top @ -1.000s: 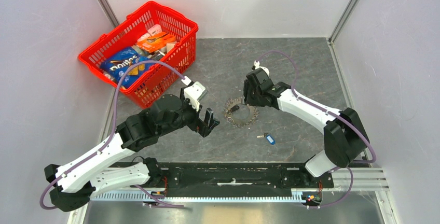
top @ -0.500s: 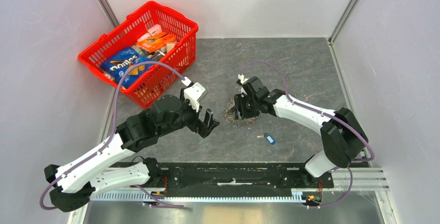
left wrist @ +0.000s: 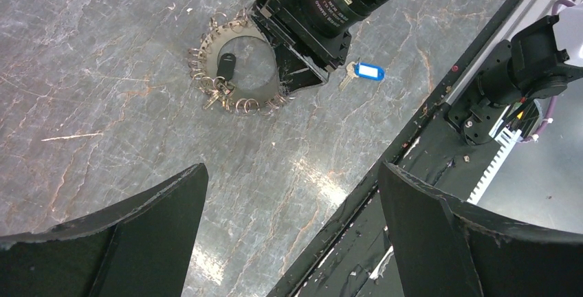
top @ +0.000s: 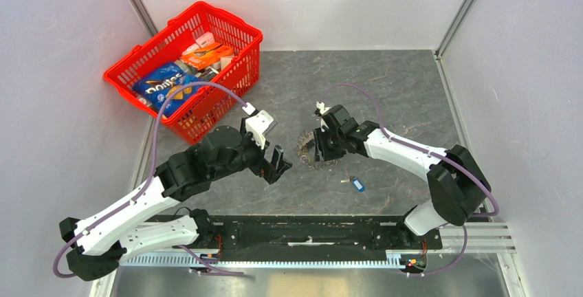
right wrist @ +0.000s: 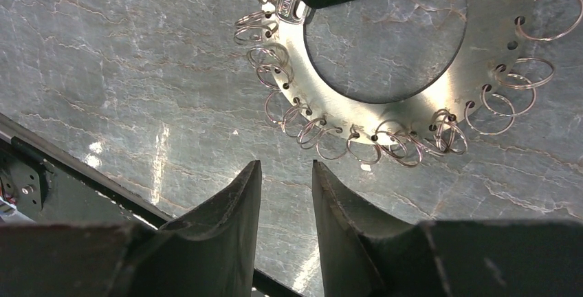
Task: Put the keys on the keyring
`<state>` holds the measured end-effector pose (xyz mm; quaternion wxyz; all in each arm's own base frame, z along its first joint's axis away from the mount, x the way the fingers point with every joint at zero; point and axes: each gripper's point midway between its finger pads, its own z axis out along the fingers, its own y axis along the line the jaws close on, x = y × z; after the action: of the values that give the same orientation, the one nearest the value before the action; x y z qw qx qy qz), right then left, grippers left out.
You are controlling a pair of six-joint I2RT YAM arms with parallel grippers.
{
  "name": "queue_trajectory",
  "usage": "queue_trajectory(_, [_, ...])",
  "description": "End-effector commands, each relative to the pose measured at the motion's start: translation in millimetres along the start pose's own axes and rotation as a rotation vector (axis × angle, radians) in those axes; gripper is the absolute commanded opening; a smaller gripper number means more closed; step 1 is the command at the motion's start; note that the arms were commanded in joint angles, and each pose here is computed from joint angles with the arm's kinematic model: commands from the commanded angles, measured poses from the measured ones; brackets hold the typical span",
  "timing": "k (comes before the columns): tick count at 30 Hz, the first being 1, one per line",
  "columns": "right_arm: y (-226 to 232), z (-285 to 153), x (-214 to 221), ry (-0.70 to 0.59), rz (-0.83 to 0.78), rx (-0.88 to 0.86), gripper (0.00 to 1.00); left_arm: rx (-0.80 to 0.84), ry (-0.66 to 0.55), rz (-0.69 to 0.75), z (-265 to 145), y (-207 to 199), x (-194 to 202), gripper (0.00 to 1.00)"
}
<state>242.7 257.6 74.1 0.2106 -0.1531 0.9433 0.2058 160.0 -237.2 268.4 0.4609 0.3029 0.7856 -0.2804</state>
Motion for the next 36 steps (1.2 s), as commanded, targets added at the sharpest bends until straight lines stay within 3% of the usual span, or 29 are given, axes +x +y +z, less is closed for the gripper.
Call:
queue_trajectory(1, [3, 7, -1, 0.001, 0.033, 0.013, 0.4, 0.027, -0.038, -0.013, 0, -5, -10, 1.0])
queue_trajectory(36, [-6, 37, 1, 0.042, 0.177, 0.1, 0.38, 0.049, -0.061, -0.017, -7, -8, -13, 1.0])
